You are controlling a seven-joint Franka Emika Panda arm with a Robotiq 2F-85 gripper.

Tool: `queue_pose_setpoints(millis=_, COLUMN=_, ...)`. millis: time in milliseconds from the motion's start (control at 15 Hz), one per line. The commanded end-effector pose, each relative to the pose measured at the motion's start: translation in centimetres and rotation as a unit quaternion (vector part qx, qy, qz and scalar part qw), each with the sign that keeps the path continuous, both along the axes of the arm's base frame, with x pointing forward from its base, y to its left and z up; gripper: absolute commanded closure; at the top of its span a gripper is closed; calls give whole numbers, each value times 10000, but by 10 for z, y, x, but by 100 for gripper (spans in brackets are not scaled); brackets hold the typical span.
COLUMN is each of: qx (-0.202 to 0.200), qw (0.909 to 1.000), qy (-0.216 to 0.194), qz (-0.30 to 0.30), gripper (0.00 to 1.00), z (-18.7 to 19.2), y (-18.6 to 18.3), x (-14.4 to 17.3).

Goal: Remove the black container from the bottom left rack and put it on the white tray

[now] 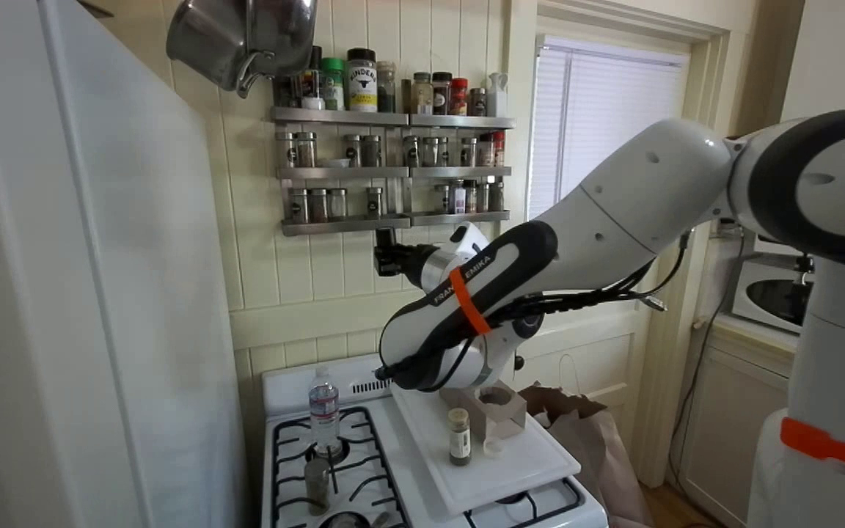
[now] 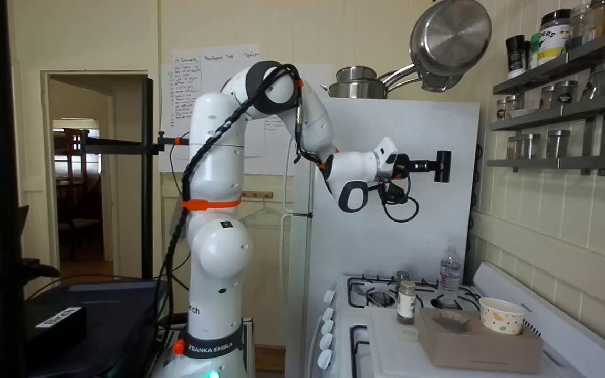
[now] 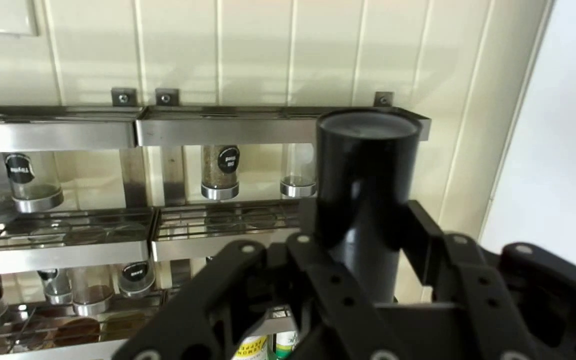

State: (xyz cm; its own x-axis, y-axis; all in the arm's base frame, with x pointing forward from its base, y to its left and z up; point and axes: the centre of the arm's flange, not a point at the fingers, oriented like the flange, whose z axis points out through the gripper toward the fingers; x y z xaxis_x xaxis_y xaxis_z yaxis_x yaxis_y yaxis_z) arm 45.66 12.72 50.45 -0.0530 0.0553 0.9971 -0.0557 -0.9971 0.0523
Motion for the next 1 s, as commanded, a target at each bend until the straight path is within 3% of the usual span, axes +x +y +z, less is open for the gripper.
queue_pose_setpoints(millis=0, qx=724, qw=9952, qy=427, qz=494, gripper=81, z=24, y=-17, x=-42)
queue_pose_setpoints(millis=333, qx=1650, qw=9751, qy=902, qz=1175, gripper=81, z=37, y=-38, x=-37)
queue_pose_setpoints(millis=467, qx=1595, qw=9697, qy=1604, qz=917, gripper=81, z=37, y=-53, x=-38)
queue_pose_setpoints(millis=533, qx=1550, qw=9654, qy=1904, qz=880, gripper=81, z=35, y=-101, x=-43)
queue_pose_setpoints(millis=600, qx=1360, qw=9645, qy=2164, qz=665, gripper=81, z=31, y=-116, x=-44)
queue_pose_setpoints(millis=867, qx=1095, qw=9351, qy=3347, qz=395, gripper=81, z=23, y=-183, x=-47)
queue_pose_setpoints(millis=933, qx=1022, qw=9324, qy=3449, qz=363, gripper=81, z=30, y=-179, x=-47)
